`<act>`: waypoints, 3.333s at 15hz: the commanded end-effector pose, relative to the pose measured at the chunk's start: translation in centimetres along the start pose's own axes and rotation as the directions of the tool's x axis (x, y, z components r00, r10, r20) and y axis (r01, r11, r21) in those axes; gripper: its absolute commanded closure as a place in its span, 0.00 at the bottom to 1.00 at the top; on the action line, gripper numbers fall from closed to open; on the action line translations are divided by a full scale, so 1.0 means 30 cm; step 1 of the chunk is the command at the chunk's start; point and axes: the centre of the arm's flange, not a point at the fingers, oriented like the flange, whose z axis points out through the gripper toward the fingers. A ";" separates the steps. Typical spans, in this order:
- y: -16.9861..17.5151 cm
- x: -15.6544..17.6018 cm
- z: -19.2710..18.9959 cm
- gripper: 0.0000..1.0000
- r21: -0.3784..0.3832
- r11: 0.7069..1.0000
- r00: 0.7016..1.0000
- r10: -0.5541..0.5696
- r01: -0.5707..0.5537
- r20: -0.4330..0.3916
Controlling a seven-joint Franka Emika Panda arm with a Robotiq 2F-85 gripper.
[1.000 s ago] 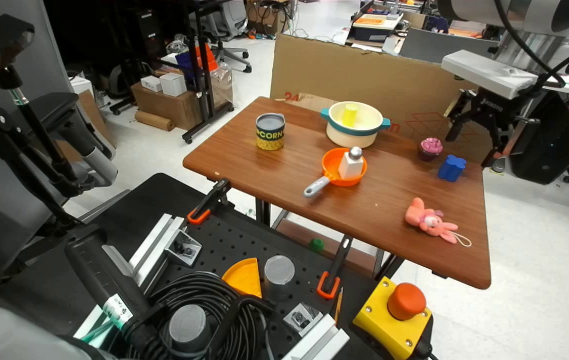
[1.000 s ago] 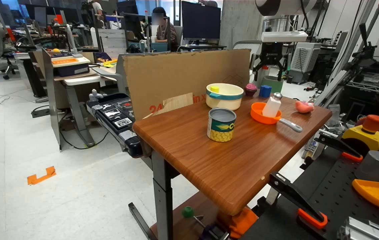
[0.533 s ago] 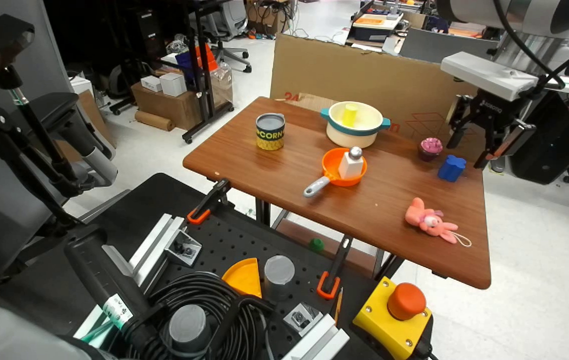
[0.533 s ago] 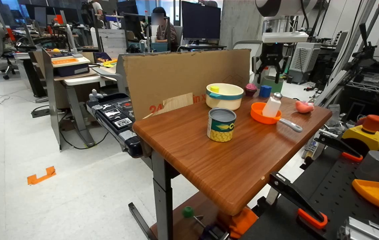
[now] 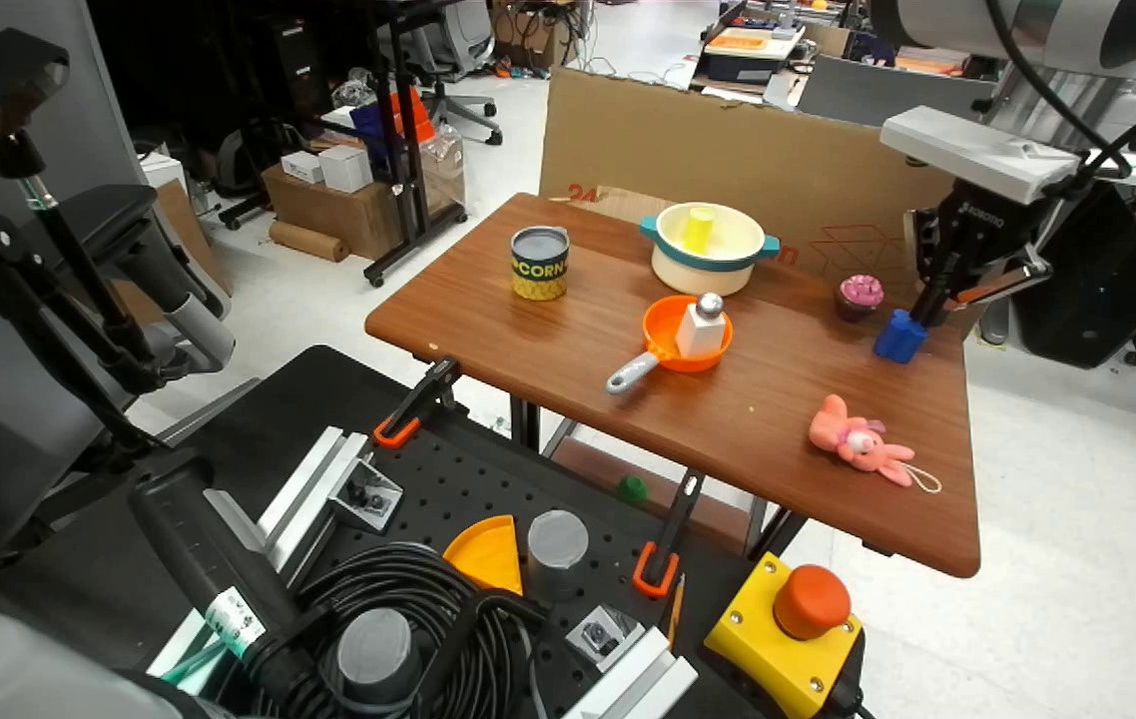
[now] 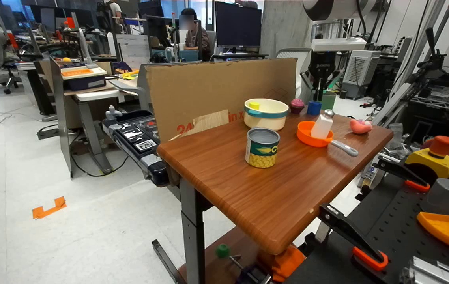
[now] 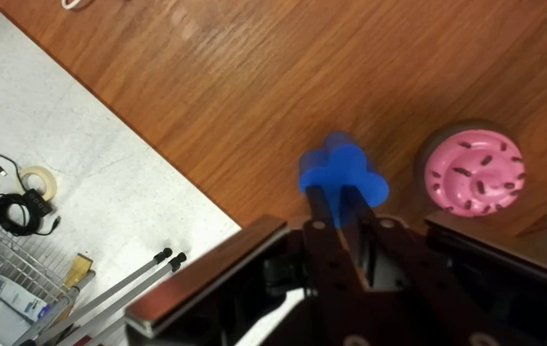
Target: Pick up the blue object from the table and put it in the pot
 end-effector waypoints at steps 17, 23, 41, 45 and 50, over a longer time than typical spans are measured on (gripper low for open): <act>0.005 -0.001 0.013 0.00 -0.022 0.998 0.998 -0.055 0.055 0.013; 0.005 0.001 0.033 0.00 -0.026 0.998 0.998 -0.055 0.056 0.022; 0.001 -0.002 0.073 0.35 -0.050 0.996 0.997 -0.071 0.072 0.027; 0.000 -0.003 0.071 0.66 -0.063 0.994 0.996 -0.084 0.085 0.023; -0.001 -0.003 0.065 0.78 -0.067 0.994 0.996 -0.088 0.090 0.020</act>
